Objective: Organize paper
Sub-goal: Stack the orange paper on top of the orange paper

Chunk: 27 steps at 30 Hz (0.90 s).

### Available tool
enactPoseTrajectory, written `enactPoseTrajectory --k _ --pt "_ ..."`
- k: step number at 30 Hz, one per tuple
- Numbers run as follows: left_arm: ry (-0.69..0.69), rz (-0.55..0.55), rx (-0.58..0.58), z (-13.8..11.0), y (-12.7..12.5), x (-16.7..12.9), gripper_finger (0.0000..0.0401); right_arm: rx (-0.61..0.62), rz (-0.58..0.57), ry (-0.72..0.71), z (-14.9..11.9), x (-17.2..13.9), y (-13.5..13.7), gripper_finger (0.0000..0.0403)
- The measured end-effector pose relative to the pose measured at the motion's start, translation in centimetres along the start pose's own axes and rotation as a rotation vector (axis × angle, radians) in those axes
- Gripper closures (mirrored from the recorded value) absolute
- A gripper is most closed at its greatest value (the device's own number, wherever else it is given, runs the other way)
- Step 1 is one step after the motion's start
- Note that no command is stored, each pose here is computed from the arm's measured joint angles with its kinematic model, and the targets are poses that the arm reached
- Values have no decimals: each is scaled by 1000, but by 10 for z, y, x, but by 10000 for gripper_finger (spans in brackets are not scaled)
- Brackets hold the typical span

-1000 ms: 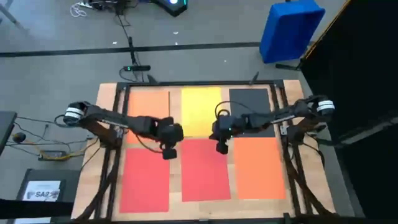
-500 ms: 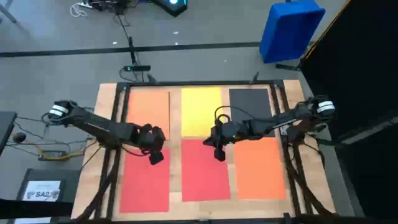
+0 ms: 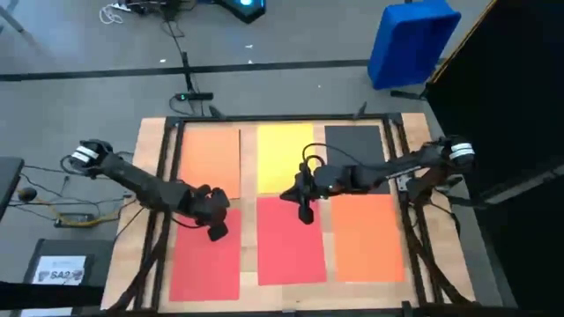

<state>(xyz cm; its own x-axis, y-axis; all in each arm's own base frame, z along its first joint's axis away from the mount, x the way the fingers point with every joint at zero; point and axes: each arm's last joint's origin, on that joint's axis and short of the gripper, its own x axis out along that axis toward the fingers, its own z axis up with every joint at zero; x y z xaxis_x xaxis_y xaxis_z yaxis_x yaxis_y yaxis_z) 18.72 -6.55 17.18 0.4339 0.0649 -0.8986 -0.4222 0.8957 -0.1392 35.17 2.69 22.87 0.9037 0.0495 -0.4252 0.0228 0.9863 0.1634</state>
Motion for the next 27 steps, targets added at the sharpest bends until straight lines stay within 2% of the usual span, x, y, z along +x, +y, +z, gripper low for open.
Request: enactPoseTrajectory --k 5,10,20,27 --pt "-100 105 54 8 7 1 401 -58 53 116 -3 40 -3 403" --pt "-71 169 105 18 25 4 379 -110 27 180 -1 61 -14 403" --pt "-1 127 168 36 51 9 242 -92 30 172 7 56 -46 403" --pt "11 69 195 48 67 15 229 -89 25 162 9 55 -55 403"
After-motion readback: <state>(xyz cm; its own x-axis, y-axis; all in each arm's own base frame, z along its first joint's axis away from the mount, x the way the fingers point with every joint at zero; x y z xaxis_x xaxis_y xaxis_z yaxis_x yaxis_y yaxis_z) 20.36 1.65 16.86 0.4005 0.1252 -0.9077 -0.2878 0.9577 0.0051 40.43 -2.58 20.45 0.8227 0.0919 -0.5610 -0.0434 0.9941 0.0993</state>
